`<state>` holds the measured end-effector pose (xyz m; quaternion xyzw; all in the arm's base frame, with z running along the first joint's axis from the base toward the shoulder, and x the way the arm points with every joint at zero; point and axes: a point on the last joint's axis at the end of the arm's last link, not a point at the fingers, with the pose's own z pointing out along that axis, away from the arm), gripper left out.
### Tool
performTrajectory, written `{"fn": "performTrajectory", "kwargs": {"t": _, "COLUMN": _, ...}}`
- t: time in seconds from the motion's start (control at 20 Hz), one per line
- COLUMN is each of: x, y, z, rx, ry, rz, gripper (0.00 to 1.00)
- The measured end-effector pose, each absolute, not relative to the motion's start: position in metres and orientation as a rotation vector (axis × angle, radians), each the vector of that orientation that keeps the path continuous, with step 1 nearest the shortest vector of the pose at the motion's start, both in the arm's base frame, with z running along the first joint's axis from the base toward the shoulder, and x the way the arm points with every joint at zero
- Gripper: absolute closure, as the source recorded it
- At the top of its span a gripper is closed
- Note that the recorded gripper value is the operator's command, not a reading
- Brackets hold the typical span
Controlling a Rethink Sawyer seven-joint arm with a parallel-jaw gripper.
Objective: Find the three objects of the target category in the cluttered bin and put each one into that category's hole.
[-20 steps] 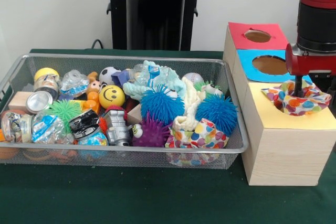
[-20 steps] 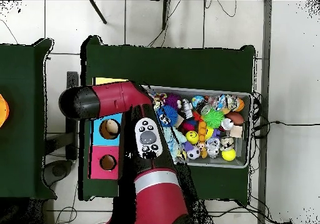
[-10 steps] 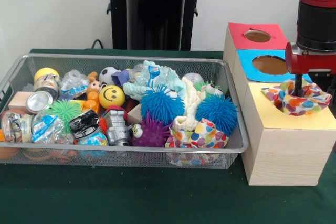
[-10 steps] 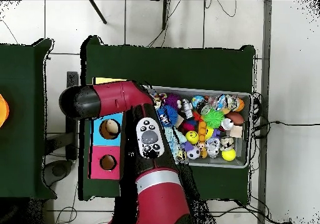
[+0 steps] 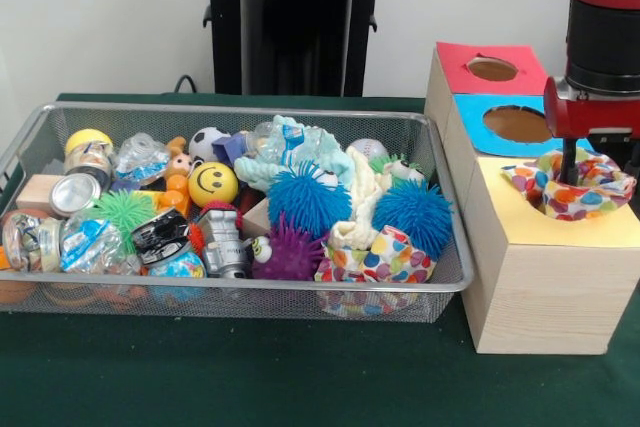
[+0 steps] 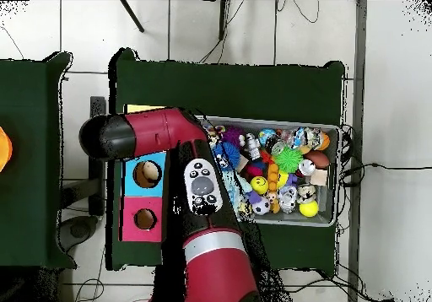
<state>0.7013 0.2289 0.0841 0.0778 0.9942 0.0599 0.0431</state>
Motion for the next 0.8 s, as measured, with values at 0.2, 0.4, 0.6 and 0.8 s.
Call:
{"fn": "performTrajectory", "kwargs": {"t": 0.2, "x": 0.706, "y": 0.222, "z": 0.091, "rx": 0.246, "ry": 3.027, "rz": 0.177, "gripper": 0.0}}
{"fn": "performTrajectory", "kwargs": {"t": 0.4, "x": 0.71, "y": 0.214, "z": 0.097, "rx": 0.26, "ry": 3.016, "rz": 0.173, "gripper": 0.0}}
{"fn": "performTrajectory", "kwargs": {"t": 0.6, "x": 0.711, "y": 0.207, "z": 0.098, "rx": 0.271, "ry": 3.015, "rz": 0.165, "gripper": 0.0}}
{"fn": "performTrajectory", "kwargs": {"t": 0.8, "x": 0.712, "y": 0.203, "z": 0.098, "rx": 0.275, "ry": 3.014, "rz": 0.157, "gripper": 0.0}}
